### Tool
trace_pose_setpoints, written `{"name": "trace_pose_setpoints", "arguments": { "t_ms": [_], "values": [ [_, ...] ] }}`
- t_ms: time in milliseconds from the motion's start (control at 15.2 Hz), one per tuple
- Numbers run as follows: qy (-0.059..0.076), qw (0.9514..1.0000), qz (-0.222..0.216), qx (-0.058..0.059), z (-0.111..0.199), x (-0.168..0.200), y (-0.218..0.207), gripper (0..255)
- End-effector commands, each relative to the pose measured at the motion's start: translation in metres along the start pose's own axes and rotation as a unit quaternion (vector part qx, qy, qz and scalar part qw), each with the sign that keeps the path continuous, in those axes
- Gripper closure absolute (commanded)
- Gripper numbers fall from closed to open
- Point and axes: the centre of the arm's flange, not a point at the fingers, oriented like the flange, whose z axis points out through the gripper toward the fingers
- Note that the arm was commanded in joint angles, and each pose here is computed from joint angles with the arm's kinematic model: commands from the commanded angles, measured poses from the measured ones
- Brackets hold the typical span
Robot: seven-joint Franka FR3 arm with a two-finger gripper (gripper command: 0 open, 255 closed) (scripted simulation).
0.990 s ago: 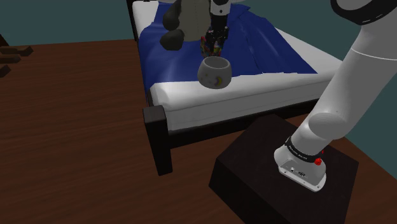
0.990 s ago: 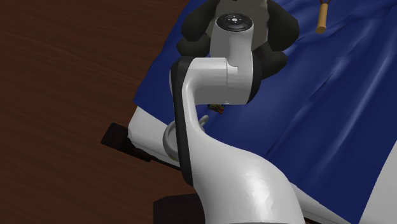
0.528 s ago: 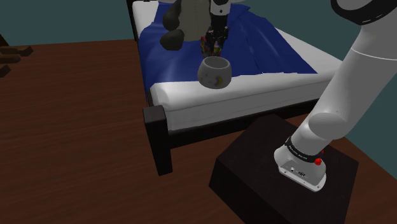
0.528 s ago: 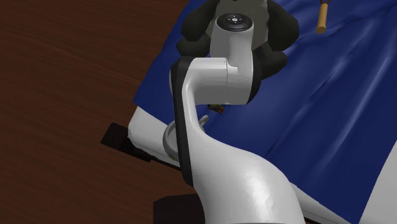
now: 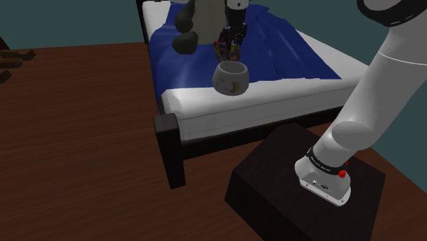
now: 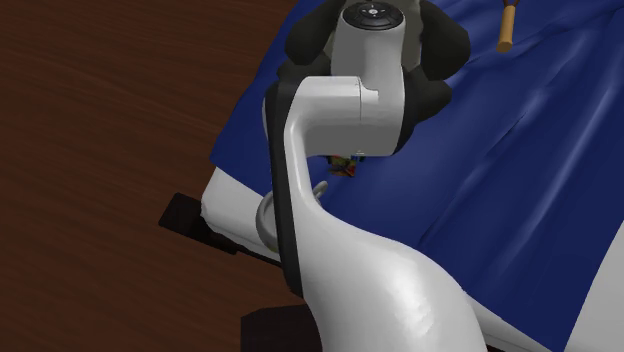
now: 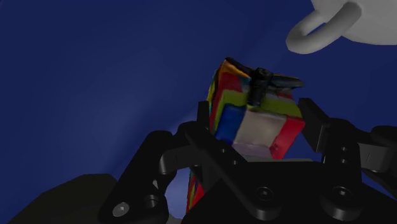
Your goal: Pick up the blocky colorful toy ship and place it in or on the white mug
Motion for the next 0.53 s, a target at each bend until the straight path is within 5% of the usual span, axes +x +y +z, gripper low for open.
{"name": "trace_pose_setpoints", "arguments": {
  "t_ms": [0,462],
  "values": [
    [0.000,1.0000,0.000,0.000,-0.011,0.000,0.000,255],
    [0.000,1.0000,0.000,0.000,-0.048,-0.002,0.001,255]
  ]
}}
